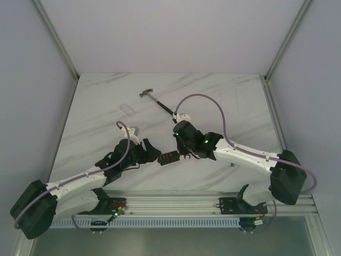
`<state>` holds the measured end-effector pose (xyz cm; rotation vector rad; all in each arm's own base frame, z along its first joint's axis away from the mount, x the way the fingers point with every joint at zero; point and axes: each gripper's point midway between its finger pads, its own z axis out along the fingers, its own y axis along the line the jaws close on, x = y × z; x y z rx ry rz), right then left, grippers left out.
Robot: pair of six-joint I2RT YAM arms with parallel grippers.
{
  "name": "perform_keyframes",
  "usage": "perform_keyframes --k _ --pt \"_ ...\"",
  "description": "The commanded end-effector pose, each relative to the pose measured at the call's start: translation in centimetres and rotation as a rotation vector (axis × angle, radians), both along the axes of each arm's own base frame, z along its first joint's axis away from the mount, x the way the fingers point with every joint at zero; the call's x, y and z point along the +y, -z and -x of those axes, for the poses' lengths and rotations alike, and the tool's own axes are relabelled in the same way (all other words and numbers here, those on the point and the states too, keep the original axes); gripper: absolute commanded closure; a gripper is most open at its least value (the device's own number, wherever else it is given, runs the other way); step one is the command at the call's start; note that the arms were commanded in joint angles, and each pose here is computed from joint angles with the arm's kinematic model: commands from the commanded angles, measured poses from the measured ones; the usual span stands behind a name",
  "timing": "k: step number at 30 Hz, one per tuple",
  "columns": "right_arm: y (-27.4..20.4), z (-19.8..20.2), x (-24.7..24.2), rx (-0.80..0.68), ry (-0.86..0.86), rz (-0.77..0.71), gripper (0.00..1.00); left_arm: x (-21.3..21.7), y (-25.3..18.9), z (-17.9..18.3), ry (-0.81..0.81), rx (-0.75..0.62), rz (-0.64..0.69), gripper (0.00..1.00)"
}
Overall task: Snap on the fuse box
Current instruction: Pick up the fuse from the center of the board, then install the fuse at the fuse box base.
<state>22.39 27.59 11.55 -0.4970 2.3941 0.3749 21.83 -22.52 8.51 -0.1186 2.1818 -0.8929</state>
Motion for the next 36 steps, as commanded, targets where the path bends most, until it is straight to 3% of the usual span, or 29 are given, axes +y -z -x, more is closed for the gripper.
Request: perform_keyframes --k 1,9,36 --pt "-0.7 -0.8 1.7 -0.046 0.058 0.0 1.0 -0.2 0.9 -0.2 -0.011 0.058 -0.013 0.29" --pt "0.8 -0.5 2.7 -0.043 0.077 0.035 1.0 -0.9 2.3 0.2 0.005 0.135 -0.017 0.44" --pt "5.2 -0.2 2.3 -0.008 0.113 0.066 1.0 -1.3 4.5 0.1 0.026 0.217 -0.093 0.51"
